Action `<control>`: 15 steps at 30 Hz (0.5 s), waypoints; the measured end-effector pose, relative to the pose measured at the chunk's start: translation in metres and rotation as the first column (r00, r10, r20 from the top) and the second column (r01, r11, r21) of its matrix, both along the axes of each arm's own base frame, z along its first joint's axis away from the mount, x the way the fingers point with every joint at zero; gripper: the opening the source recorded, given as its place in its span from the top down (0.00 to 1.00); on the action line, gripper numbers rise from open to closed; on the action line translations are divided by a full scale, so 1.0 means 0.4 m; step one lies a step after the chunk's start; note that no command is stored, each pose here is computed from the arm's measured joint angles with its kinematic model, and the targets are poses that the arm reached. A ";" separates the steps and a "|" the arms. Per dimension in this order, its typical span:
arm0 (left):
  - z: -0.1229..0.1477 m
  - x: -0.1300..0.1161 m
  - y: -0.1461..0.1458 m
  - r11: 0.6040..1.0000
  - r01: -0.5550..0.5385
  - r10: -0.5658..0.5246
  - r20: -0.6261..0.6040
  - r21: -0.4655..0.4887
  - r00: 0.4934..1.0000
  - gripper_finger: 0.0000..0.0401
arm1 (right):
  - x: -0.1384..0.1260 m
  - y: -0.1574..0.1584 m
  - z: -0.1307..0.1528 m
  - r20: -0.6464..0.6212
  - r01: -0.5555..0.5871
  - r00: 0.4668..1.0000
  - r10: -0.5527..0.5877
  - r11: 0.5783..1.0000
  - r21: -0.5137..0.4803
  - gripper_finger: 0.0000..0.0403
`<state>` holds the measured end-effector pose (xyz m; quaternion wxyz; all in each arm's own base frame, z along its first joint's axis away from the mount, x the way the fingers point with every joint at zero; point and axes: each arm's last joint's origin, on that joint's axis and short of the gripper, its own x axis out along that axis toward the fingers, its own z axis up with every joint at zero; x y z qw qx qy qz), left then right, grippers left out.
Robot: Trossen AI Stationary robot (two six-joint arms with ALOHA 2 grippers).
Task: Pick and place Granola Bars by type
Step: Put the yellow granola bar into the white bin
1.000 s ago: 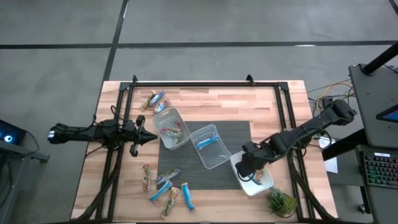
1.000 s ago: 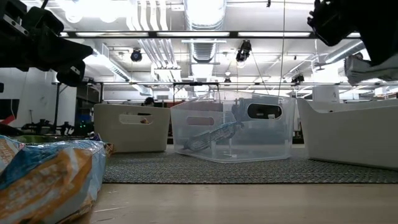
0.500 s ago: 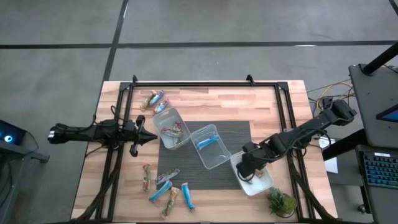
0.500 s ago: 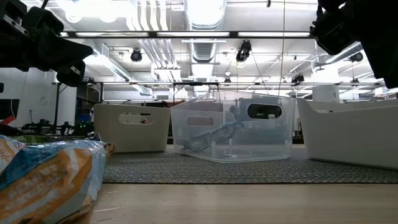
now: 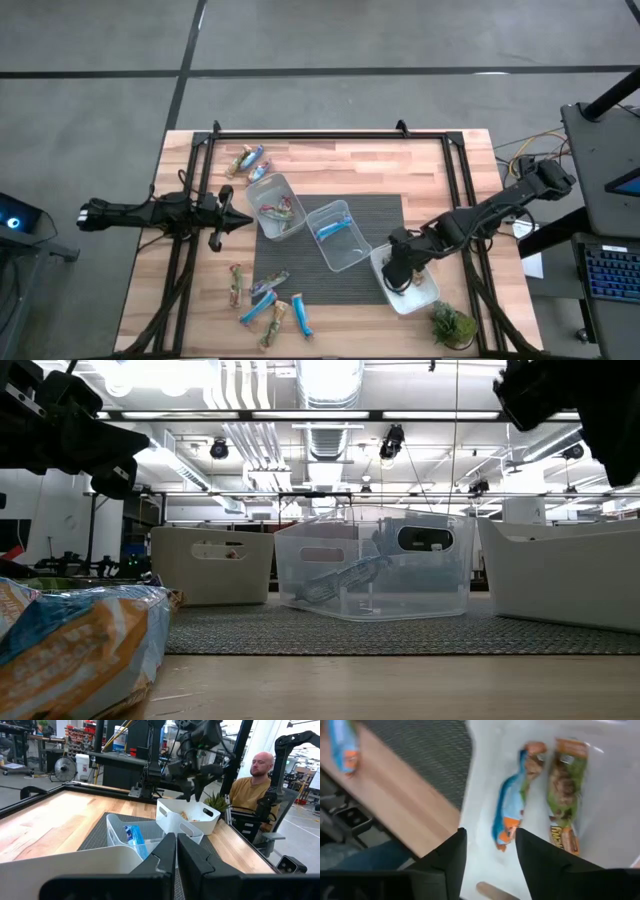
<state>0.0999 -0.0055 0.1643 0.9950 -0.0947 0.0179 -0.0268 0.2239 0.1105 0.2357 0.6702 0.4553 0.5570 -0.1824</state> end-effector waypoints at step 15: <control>0.000 0.000 0.000 1.000 0.000 0.000 0.000 0.000 1.000 1.00 | 0.031 -0.083 0.131 0.279 -0.211 0.917 0.285 0.940 -0.268 0.85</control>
